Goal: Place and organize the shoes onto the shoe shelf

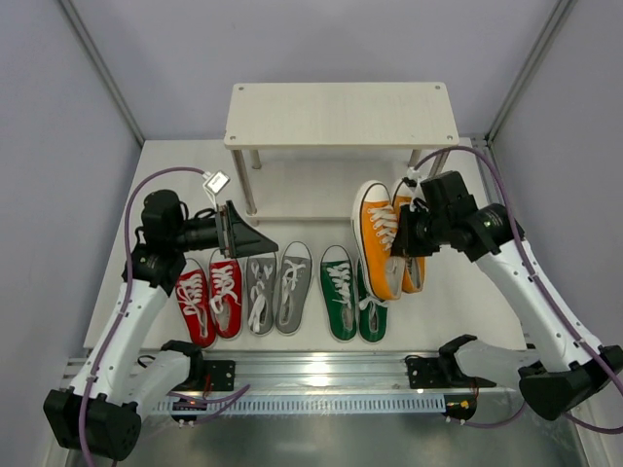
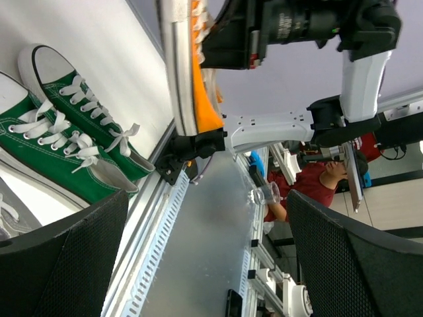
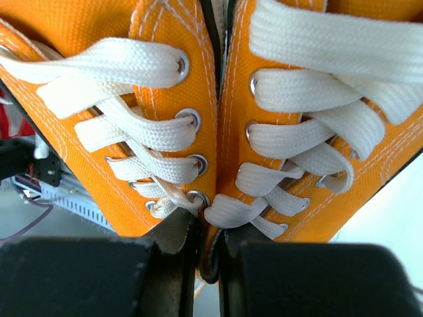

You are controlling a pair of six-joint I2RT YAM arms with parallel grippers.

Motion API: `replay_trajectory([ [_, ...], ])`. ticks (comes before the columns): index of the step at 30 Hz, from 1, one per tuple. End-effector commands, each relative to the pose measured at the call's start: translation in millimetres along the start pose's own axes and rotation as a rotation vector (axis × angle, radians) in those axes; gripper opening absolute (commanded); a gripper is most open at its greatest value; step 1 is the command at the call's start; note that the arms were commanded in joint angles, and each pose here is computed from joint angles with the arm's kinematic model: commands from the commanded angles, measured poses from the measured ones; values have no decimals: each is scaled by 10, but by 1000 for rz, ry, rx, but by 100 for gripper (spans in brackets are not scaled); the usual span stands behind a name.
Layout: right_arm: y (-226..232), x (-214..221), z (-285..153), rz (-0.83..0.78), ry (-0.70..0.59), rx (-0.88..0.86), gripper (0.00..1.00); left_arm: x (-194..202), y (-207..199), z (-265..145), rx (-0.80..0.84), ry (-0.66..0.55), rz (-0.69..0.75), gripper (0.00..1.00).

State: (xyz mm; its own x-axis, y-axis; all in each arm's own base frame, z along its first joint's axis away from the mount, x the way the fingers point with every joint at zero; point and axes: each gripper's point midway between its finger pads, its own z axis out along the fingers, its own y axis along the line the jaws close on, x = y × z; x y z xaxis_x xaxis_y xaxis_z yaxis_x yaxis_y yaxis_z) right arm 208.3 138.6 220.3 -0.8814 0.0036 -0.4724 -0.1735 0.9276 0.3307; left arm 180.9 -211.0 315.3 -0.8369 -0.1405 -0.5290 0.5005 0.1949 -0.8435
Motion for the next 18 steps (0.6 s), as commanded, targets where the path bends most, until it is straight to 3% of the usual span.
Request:
replay_trajectory([
  [1,569,-761,-735,-149,-401,-179,4,-30,-120,-32,0,-3,50,100],
  [5,807,-1239,-1361,-228,-605,-216,4,-63,-124,-23,0,-7,53,100],
  [10,877,-1779,-1775,-274,-775,-139,4,-91,-150,-20,6,-9,62,100],
  [11,765,-1974,-1620,-256,-766,-43,4,-93,-165,-23,8,-9,66,100],
  [14,728,-2325,-1718,-272,-821,56,4,-87,-191,-31,13,-7,68,100],
  [15,703,-2477,-1510,-276,-792,100,4,-85,-195,-33,13,-8,71,100],
  [17,735,-2696,-1620,-288,-838,131,4,-78,-206,-40,12,-9,75,100],
  [18,699,-2834,-1398,-283,-810,172,4,-74,-215,-45,12,-9,77,100],
])
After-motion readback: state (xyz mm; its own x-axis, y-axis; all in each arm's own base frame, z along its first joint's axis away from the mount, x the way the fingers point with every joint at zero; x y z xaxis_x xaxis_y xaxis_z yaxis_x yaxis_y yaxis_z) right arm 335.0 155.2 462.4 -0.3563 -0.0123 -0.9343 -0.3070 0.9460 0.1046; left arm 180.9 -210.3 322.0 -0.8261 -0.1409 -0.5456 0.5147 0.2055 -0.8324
